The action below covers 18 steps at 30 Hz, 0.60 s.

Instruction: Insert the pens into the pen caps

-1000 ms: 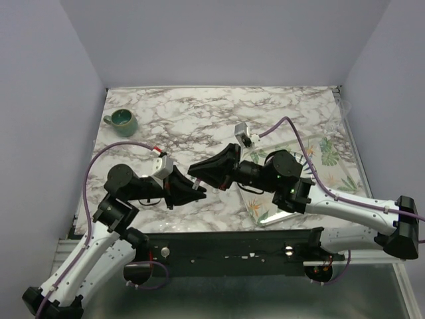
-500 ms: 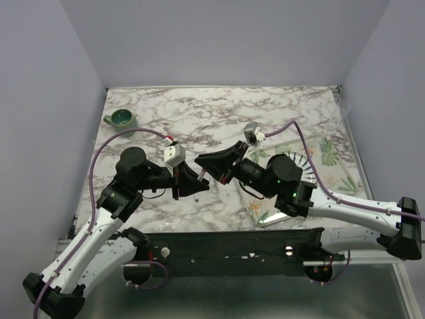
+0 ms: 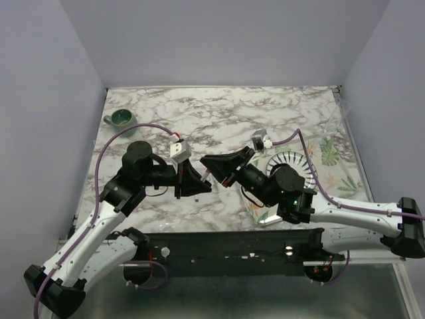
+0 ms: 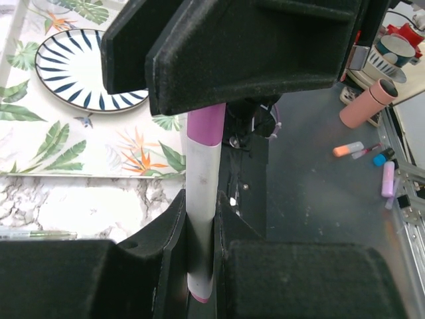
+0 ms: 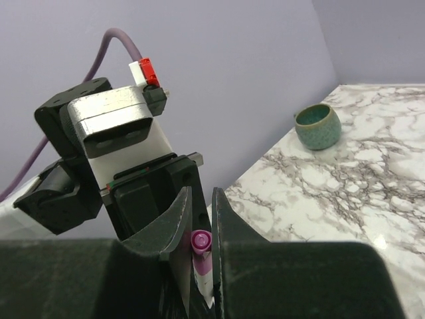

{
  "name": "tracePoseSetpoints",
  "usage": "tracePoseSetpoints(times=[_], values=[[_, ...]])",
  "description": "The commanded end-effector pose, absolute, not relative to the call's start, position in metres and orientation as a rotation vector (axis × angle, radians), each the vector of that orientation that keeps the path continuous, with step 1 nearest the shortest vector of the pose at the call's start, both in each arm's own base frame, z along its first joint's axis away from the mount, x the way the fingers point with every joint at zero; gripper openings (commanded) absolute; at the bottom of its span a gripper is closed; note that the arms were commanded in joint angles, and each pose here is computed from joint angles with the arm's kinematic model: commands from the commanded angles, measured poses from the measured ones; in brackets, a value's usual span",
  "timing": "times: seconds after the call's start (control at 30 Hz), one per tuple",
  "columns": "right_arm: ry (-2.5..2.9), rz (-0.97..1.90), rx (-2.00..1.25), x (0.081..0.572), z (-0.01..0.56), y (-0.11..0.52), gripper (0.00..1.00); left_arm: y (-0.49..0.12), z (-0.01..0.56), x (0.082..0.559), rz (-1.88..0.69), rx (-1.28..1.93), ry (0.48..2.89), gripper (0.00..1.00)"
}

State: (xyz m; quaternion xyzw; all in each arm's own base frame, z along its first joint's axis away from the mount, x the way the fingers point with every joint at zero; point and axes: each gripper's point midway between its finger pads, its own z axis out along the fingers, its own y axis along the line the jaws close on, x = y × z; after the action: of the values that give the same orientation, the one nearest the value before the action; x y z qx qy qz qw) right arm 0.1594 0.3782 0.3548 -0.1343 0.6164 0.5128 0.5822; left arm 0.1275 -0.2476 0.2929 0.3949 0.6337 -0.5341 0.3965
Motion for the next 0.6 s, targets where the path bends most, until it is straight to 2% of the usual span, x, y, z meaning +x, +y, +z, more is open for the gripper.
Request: tracePoseSetpoints(times=[0.0,0.1,0.13,0.17,0.2,0.23,0.3,0.37,0.4,0.5,0.57], values=[[1.824,1.332,-1.036,0.027,0.197,0.391,0.01,-0.239,0.41,0.17,-1.13,0.82,1.182,0.0],[1.856,1.262,-1.034,0.035,0.201,0.392,0.02,-0.239,0.401,0.166,-1.145,0.838,1.228,0.0],[1.837,1.252,-0.985,0.042,0.221,0.396,0.07,-0.239,0.395,0.166,-1.145,0.836,1.246,0.0],[1.84,1.219,-0.921,0.052,0.233,0.394,0.14,-0.237,0.389,0.166,-1.141,0.823,1.272,0.0],[1.899,1.094,-0.8,0.074,0.233,0.384,0.29,-0.236,0.383,0.165,-1.143,0.821,1.289,0.0],[1.853,1.093,-0.689,0.086,0.273,0.379,0.36,-0.237,0.369,0.165,-1.151,0.819,1.325,0.0],[1.849,0.972,-0.505,0.114,0.298,0.356,0.53,-0.234,0.356,0.165,-1.163,0.781,1.38,0.0],[1.748,1.016,-0.412,0.12,0.348,0.337,0.63,-0.23,0.339,0.166,-1.152,0.738,1.441,0.0],[1.708,1.021,-0.366,0.124,0.364,0.327,0.75,-0.227,0.33,0.167,-1.143,0.714,1.476,0.0],[1.643,1.04,-0.275,0.129,0.392,0.298,0.91,-0.221,0.311,0.169,-1.125,0.646,1.549,0.0],[1.657,1.022,-0.228,0.132,0.39,0.285,0.93,-0.216,0.294,0.174,-1.096,0.594,1.621,0.0]])
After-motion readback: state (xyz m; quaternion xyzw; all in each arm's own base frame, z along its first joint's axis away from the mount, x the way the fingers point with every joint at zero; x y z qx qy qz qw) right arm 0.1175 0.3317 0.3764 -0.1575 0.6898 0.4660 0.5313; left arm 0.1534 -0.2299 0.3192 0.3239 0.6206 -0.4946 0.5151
